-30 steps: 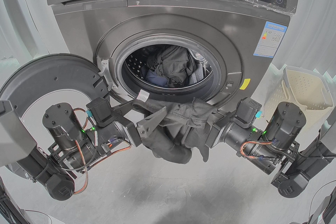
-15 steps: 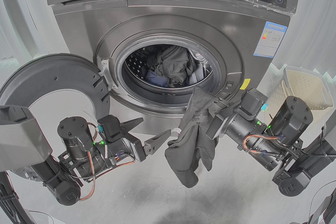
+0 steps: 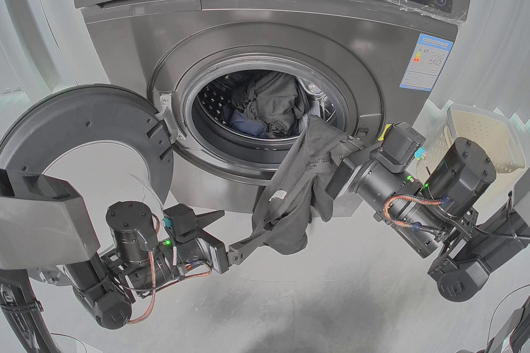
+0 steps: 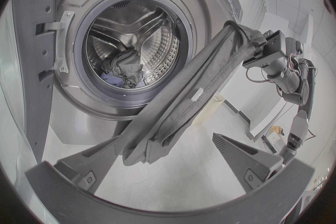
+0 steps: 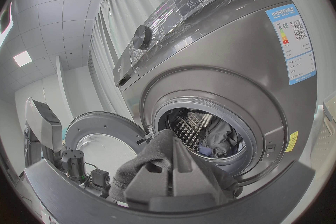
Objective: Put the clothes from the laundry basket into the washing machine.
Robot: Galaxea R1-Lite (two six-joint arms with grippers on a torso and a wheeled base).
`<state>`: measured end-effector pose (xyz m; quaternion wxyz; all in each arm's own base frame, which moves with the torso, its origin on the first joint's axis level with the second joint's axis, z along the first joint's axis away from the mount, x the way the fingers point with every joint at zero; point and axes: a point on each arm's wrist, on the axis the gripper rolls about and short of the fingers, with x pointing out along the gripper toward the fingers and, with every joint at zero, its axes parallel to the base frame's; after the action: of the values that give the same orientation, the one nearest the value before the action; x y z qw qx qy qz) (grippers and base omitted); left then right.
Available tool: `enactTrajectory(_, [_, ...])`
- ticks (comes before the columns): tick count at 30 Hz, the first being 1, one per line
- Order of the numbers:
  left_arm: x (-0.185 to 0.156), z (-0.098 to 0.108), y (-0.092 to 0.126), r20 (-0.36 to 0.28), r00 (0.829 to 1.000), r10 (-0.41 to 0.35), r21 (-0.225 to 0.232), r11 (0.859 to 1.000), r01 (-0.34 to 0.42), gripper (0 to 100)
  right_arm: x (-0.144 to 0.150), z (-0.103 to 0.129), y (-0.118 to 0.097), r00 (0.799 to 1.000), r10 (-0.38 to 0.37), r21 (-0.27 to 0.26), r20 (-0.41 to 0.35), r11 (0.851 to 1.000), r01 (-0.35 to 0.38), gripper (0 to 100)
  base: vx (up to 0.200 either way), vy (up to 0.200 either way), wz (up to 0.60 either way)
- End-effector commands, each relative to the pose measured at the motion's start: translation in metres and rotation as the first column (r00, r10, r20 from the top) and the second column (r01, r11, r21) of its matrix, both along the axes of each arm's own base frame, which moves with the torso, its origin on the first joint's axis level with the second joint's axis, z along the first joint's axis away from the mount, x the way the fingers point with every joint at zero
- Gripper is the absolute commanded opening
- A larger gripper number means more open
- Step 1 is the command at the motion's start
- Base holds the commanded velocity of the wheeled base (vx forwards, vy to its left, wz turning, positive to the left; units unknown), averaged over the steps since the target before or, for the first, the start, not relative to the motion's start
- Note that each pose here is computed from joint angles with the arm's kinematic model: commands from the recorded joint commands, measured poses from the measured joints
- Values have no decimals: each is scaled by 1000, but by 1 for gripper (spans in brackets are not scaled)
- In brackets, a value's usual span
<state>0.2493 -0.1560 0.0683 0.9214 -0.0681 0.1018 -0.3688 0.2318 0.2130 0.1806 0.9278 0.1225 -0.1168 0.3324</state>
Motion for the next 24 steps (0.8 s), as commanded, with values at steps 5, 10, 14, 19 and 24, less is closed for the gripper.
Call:
enactTrajectory(5, [7,-21,5,-26,1000,6,70,998,-5,100,0,6,0,1000,1,14,16,1000,-1,0,0,0,0])
enactTrajectory(10, [11,-39,1,-44,998,-37,123,992,42,100,1,11,1,1000,1,26,28,1000,-1,0,0,0,0])
enactTrajectory(14, [19,-44,-6,-30,997,-72,117,990,76,100,2,10,3,1000,2,27,29,1000,-3,0,0,0,0])
enactTrajectory(19, [35,-49,-15,-4,997,-79,103,992,79,100,0,9,5,1000,10,26,28,1000,-11,0,0,0,0])
enactTrajectory(24, [47,-55,-23,17,997,-81,96,992,79,100,-1,9,5,1000,11,25,27,1000,-12,0,0,0,0])
